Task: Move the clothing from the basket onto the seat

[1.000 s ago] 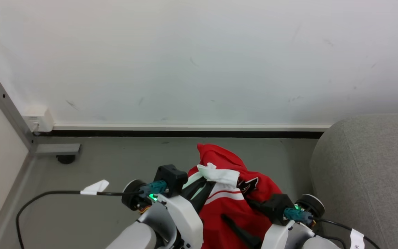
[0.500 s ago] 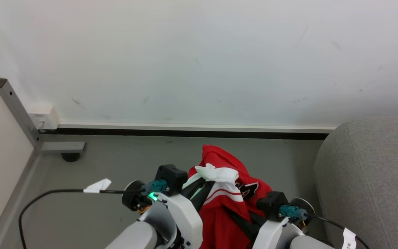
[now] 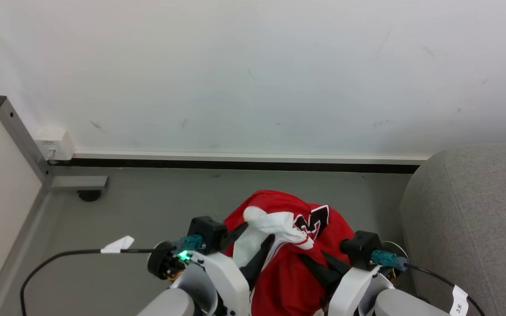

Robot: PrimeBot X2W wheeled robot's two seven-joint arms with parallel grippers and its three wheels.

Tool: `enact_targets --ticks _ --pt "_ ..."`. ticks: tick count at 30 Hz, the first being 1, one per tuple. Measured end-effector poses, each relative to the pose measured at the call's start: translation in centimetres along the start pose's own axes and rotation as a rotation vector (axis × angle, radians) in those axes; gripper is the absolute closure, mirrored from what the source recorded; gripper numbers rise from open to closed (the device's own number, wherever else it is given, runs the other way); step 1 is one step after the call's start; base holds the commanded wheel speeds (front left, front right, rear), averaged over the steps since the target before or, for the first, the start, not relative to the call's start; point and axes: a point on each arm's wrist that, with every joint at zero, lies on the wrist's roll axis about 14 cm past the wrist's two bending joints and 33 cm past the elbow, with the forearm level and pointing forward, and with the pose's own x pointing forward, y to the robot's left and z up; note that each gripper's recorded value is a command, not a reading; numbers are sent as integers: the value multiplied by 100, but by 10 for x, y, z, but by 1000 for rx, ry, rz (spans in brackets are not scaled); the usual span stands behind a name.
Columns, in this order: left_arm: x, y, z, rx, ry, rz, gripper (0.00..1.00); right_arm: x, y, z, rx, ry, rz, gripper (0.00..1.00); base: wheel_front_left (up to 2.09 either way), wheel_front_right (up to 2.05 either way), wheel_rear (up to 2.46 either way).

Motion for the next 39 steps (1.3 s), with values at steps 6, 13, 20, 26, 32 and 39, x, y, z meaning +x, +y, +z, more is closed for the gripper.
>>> enact_targets --ticks 6,13,20,26,32,39 --pt "-2 2 -6 -20 0 17 0 0 -4 0 -2 -6 -3 100 0 0 0" --pt "-8 8 -11 -33 -19 54 0 0 -7 1 -7 -4 -6 100 0 0 0" --pt "-15 10 -12 -30 -56 74 0 -1 -11 5 -12 -16 -17 100 0 0 0" --pt "-21 8 -14 -19 -74 75 0 -1 -21 18 -25 -48 -44 100 0 0 0" --pt "-19 2 -19 -20 -73 57 0 -7 -37 36 -40 -96 -87 100 0 0 0" --pt "-8 -13 -18 -18 -85 1 0 -22 -56 60 -77 -153 -140 100 0 0 0"
